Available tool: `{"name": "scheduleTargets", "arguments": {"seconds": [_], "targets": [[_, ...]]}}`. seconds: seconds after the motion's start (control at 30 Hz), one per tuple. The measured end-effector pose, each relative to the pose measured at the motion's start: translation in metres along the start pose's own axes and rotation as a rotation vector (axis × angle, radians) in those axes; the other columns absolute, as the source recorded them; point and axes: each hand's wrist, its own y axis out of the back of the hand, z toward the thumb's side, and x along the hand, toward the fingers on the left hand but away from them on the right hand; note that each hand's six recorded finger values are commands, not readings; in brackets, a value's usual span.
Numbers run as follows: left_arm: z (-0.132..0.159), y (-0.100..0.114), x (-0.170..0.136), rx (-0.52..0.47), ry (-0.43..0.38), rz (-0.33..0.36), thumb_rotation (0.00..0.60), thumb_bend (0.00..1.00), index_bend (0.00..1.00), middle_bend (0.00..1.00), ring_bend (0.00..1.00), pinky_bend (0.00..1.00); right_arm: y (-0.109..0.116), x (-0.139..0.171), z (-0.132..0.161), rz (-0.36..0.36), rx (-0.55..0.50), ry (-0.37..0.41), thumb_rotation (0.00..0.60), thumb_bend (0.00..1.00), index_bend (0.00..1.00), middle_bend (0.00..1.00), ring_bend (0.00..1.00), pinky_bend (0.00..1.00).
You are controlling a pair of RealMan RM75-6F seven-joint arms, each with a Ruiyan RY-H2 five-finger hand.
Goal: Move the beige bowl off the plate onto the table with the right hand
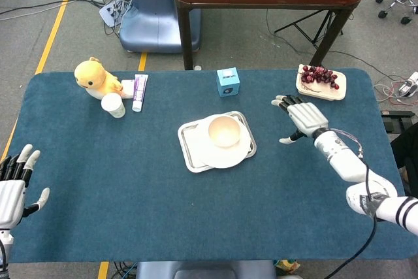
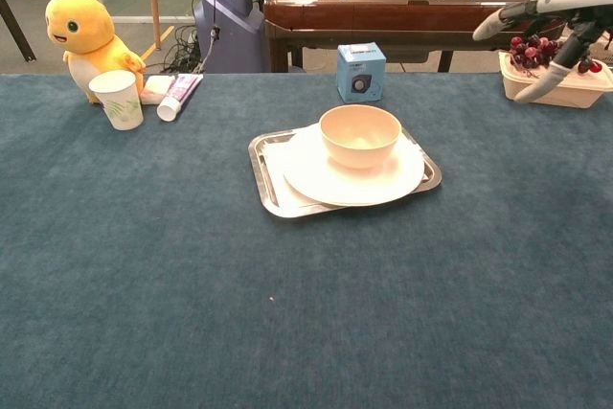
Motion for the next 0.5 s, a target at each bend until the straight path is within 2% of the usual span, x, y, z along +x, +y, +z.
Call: {"name": "scheduleTargets", "arguments": {"seconds": [0.5], "targets": [[-0.004, 0.003, 0.001, -0.011, 0.011, 0.005, 0.6, 0.32, 0.0, 0.0, 0.0, 0.0, -0.015, -0.048, 0.061, 0.094, 0.057, 0.09, 0.6, 0.08, 0.06, 0.06, 0.0, 0.08]]}}
